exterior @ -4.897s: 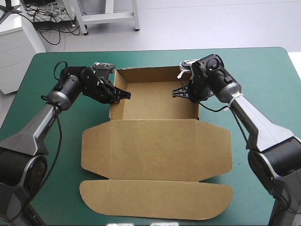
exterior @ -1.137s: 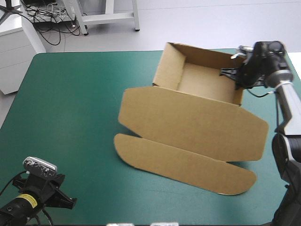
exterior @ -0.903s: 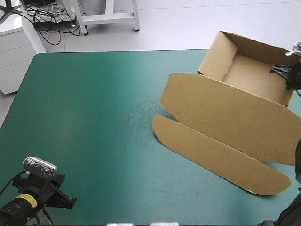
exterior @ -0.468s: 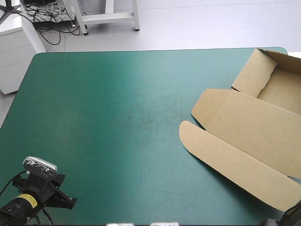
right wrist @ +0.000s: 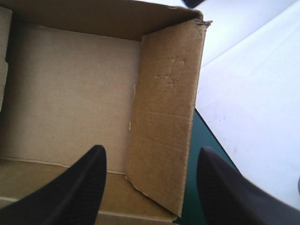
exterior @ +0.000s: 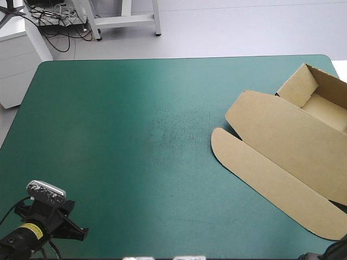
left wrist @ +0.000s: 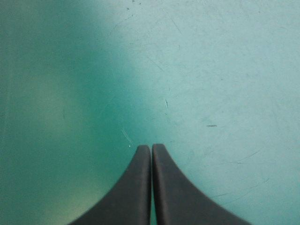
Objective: Fold the box
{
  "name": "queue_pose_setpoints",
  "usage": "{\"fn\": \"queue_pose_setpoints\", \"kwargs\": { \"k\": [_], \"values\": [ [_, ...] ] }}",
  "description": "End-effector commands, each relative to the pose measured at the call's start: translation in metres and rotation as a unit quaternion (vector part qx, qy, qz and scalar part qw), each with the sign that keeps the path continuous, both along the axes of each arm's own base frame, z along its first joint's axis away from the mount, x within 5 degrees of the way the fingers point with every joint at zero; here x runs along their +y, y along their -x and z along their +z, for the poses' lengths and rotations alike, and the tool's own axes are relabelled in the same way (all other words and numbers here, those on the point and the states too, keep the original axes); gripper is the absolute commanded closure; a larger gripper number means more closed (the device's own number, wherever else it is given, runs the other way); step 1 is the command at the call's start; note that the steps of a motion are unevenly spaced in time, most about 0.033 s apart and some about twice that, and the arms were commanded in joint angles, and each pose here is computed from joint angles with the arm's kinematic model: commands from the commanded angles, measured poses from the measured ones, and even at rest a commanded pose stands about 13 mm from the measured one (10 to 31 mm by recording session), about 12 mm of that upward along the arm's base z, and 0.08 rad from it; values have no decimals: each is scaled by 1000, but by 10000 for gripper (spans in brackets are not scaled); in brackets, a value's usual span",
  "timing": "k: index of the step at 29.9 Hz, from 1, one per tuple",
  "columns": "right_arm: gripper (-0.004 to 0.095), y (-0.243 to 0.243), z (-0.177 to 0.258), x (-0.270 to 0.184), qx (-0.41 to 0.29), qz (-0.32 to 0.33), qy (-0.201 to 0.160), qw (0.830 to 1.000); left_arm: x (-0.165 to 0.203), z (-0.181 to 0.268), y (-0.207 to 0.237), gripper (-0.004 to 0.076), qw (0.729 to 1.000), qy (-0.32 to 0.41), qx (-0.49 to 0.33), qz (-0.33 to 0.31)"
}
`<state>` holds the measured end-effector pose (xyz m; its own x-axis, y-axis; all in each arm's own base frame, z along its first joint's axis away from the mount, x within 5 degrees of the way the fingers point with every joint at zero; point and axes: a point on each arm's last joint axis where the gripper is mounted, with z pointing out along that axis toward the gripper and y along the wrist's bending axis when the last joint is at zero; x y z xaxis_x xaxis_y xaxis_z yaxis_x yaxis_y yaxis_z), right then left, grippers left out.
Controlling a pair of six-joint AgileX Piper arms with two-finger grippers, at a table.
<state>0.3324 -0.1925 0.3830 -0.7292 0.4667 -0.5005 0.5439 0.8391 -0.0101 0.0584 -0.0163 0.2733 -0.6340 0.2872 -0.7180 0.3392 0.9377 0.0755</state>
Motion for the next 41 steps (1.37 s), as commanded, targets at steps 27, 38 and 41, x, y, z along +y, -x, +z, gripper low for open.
{"fn": "queue_pose_setpoints", "kwargs": {
  "k": [27,38,41],
  "values": [
    [913,198,71,180,-164,252,10,954,-2,11,-4,734,999,15,-34,0],
    [913,260,-21,201,-150,326,13,933,-2,11,-4,734,999,18,-34,2],
    [913,268,-46,203,-159,329,8,931,-2,11,-4,734,999,17,-34,1]
  ]
}}
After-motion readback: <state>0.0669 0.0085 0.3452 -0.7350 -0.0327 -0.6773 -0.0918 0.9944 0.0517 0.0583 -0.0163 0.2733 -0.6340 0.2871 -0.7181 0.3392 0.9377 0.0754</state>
